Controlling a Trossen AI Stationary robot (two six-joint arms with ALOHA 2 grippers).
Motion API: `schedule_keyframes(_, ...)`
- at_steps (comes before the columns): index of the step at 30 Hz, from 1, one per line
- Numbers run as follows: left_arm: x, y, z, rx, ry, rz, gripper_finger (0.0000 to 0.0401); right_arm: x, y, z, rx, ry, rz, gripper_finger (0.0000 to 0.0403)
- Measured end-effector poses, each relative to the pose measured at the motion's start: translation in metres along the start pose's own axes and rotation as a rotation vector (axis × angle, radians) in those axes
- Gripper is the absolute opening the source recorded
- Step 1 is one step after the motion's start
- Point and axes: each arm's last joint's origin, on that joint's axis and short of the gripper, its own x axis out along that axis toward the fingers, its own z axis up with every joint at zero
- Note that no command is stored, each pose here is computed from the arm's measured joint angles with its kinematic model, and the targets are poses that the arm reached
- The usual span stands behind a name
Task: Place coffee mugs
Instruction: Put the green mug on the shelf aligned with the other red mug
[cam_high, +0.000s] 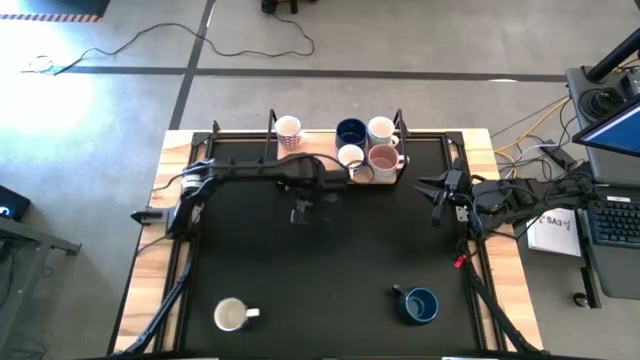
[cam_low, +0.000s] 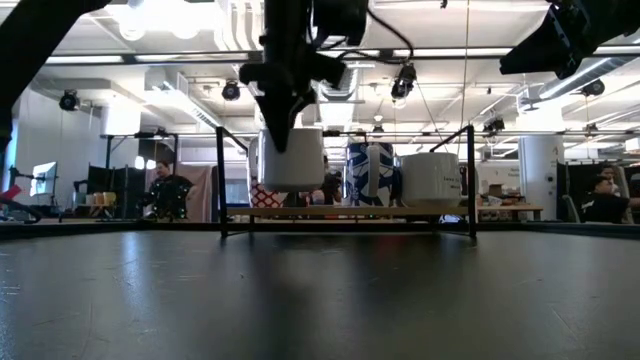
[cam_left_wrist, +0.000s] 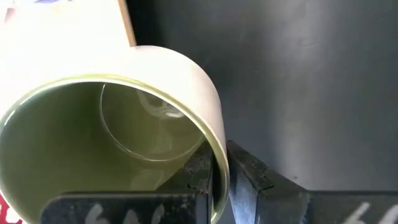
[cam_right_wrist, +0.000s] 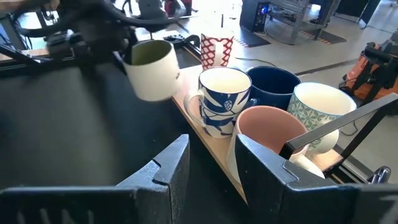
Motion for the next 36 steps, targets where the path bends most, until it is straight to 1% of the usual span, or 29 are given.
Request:
schedule_keyframes(5, 0.013, 0.019, -0.011, -0.022, 0.044, -0.01, 0.0013, 0.0, 0.0, 0.0, 0.0, 0.0, 0.0, 0.0121)
schedule_keyframes(10, 0.021, 0.043, -0.019, -0.046, 0.058, -0.014, 0.0013, 0.0, 0.0, 0.0, 0.0, 0.0, 0.0, 0.0121)
schedule_keyframes(14, 0.026, 0.062, -0.026, -0.095, 0.041, -0.044, 0.0013, 0.0, 0.0, 0.0, 0.0, 0.0, 0.0, 0.0121)
schedule_keyframes(19, 0.03, 0.078, -0.033, -0.146, 0.025, -0.09, 0.0013, 0.0, 0.0, 0.0, 0.0, 0.0, 0.0, 0.0121)
schedule_keyframes(26, 0.034, 0.089, -0.04, -0.216, 0.04, -0.105, 0.0013, 0.0, 0.0, 0.0, 0.0, 0.0, 0.0, 0.0121)
schedule_keyframes(36, 0.042, 0.092, -0.047, -0.274, 0.078, -0.12, 0.0014, 0.0, 0.0, 0.0, 0.0, 0.0, 0.0, 0.0121)
